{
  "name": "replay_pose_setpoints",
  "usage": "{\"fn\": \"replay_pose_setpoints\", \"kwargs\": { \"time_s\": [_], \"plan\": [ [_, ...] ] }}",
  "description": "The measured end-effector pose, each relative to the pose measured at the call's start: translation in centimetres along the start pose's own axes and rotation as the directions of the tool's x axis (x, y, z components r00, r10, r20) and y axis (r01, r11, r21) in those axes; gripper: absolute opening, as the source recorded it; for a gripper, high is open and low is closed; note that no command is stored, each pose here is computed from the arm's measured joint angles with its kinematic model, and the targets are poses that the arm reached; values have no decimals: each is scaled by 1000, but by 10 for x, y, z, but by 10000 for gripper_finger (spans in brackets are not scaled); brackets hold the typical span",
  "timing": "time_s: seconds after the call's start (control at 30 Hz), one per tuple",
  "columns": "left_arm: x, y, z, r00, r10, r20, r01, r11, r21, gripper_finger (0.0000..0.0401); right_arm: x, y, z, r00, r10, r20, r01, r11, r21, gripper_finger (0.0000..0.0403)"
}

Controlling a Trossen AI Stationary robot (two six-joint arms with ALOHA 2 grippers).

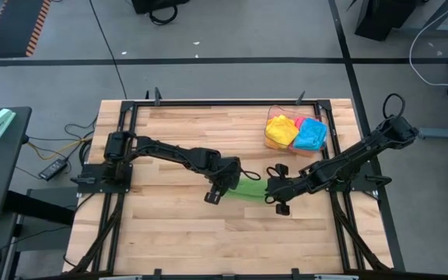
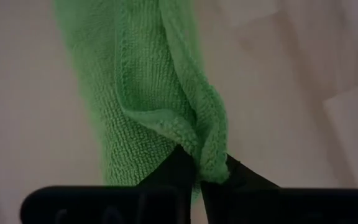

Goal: Fold microfiber towels
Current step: Fold the green microfiber cloth

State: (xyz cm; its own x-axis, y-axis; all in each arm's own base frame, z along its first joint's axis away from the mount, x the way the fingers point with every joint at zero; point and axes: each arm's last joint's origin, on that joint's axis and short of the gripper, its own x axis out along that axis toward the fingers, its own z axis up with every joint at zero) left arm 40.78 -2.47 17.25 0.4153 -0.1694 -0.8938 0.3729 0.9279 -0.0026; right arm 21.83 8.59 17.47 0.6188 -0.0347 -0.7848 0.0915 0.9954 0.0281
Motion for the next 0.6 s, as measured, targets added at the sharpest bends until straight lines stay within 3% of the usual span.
{"fn": "replay_pose_setpoints", "kwargs": {
  "time_s": [0.23,0.43,0.6],
  "plan": [
    [11,-6,-1,999,-50,-11,51,999,11,49,0,0,-1,1000,16,-11,-15,1000,24,142],
    [14,-8,-1,999,-51,-11,51,999,16,72,0,1,-1,1000,26,-15,-25,999,24,146],
    [12,-8,0,999,-49,-6,49,999,11,108,0,3,6,997,43,58,-45,999,29,145]
  ]
}}
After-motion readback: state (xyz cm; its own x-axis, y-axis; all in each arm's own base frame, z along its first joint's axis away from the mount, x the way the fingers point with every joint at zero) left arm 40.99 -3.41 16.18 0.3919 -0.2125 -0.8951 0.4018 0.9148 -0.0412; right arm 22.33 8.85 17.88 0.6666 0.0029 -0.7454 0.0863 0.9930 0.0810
